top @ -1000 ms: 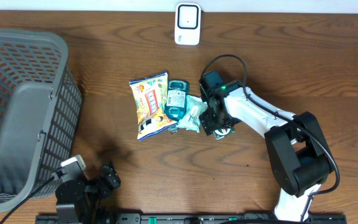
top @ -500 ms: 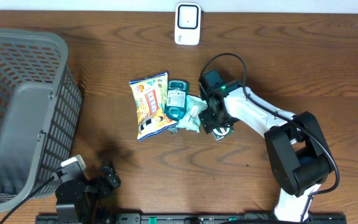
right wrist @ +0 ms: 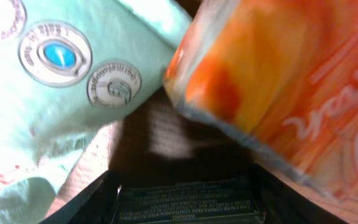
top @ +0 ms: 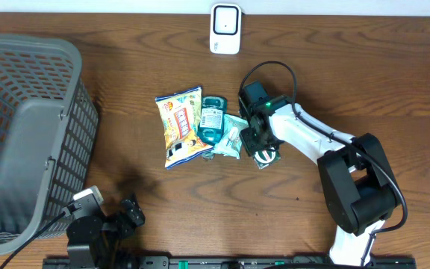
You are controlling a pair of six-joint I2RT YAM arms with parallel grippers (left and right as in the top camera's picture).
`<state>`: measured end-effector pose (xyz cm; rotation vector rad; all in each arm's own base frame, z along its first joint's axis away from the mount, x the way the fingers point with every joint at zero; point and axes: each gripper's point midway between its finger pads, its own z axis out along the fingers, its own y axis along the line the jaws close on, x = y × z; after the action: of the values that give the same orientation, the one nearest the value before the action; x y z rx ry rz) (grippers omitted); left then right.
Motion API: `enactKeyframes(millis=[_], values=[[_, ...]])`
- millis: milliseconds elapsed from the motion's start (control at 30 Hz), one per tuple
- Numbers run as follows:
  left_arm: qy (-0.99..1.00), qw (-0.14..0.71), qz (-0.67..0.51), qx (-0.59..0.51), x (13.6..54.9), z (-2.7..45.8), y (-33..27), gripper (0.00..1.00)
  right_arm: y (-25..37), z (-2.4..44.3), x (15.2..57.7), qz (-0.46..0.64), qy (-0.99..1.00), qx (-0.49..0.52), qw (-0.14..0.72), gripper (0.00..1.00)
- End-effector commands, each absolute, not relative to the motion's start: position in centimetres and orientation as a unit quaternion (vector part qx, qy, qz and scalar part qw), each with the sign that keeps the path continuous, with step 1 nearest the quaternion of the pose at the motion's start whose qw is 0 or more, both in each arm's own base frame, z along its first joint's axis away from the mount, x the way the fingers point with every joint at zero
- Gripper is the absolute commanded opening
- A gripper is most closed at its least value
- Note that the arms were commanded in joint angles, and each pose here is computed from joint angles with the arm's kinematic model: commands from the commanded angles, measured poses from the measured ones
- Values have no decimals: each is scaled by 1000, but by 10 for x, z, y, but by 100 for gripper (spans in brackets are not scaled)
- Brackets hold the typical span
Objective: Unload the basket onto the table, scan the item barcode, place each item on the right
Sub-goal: 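Lower the right gripper and grasp the green tub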
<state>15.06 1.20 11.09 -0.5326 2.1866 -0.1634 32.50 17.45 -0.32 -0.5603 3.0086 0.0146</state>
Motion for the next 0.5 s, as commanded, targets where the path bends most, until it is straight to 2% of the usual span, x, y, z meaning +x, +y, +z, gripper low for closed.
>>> enactKeyframes(millis=[0, 133, 233, 333, 467], values=[[876, 426, -70, -214, 149, 112, 11, 98, 162, -25, 311, -12, 984, -178, -1, 66], [876, 426, -70, -214, 149, 112, 11, 97, 160, -25, 308, -15, 981, -192, -9, 72], [876, 426, -70, -214, 149, 112, 11, 98, 158, -24, 304, -17, 980, -197, -17, 72], [876, 426, -70, -214, 149, 112, 11, 98, 157, -24, 302, -18, 979, -200, -21, 66], [876, 426, -70, -214, 149, 112, 11, 98, 157, -24, 303, -18, 979, -200, -20, 51]])
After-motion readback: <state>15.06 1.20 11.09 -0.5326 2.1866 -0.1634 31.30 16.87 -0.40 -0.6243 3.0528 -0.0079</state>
